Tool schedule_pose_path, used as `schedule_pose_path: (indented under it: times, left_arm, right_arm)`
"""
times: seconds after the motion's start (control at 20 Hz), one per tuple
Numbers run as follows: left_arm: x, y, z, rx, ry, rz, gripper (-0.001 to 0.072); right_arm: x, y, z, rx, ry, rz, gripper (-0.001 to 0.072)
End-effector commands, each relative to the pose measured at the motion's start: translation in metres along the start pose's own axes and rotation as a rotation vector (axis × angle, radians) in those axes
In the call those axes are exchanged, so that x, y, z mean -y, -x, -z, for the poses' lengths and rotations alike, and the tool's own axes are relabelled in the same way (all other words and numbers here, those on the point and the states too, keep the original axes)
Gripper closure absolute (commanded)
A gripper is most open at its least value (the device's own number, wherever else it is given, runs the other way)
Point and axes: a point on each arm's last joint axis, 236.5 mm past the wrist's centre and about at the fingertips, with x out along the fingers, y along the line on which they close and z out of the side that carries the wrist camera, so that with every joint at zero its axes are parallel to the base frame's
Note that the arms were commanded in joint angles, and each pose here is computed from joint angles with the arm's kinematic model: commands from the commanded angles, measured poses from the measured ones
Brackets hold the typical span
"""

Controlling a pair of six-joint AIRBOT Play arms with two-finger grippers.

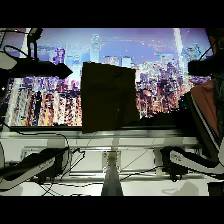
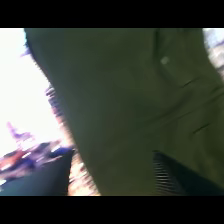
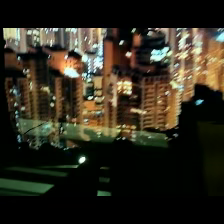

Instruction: Fold the clothes and pants, and hang the long-sleeved shirts on hangers.

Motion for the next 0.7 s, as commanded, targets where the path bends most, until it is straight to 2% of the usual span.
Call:
schedule_pose_path:
  times: [0.0,0.05,0.1,0.25,0.3,0.35,0.4,0.65]
  left_arm:
    - [-0.051,0.006,0.033,-0.134,-0.063,-0.186,0.0318]
    - [-0.061,0.008,0.044,-0.157,-0.024,-0.203,0.0318]
    - [-0.068,0.007,0.057,-0.185,0.013,-0.199,0.0318]
    - [-0.067,-0.007,0.113,-0.281,0.168,-0.11,0.0266]
    - [-0.059,-0.015,0.13,-0.299,0.219,-0.052,0.023]
    - [-0.048,-0.024,0.148,-0.314,0.284,0.008,0.0138]
    - [-0.038,-0.032,0.165,-0.333,0.336,0.056,0.0104]
    - [-0.001,-0.057,0.248,-0.451,0.488,0.162,0.0103]
  right_arm:
    - [-0.041,-0.078,0.059,-0.196,-0.138,-0.347,0.031]
    - [-0.052,-0.098,0.068,-0.204,-0.169,-0.389,0.0161]
    - [-0.062,-0.116,0.076,-0.203,-0.189,-0.425,0.0143]
    - [-0.094,-0.159,0.101,-0.19,-0.199,-0.506,0.0151]
    - [-0.102,-0.169,0.108,-0.187,-0.205,-0.518,0.0154]
    - [-0.108,-0.177,0.115,-0.19,-0.222,-0.521,0.0154]
    - [-0.113,-0.183,0.121,-0.201,-0.232,-0.524,0.0154]
    - [-0.147,-0.198,0.144,-0.329,-0.243,-0.597,0.0155]
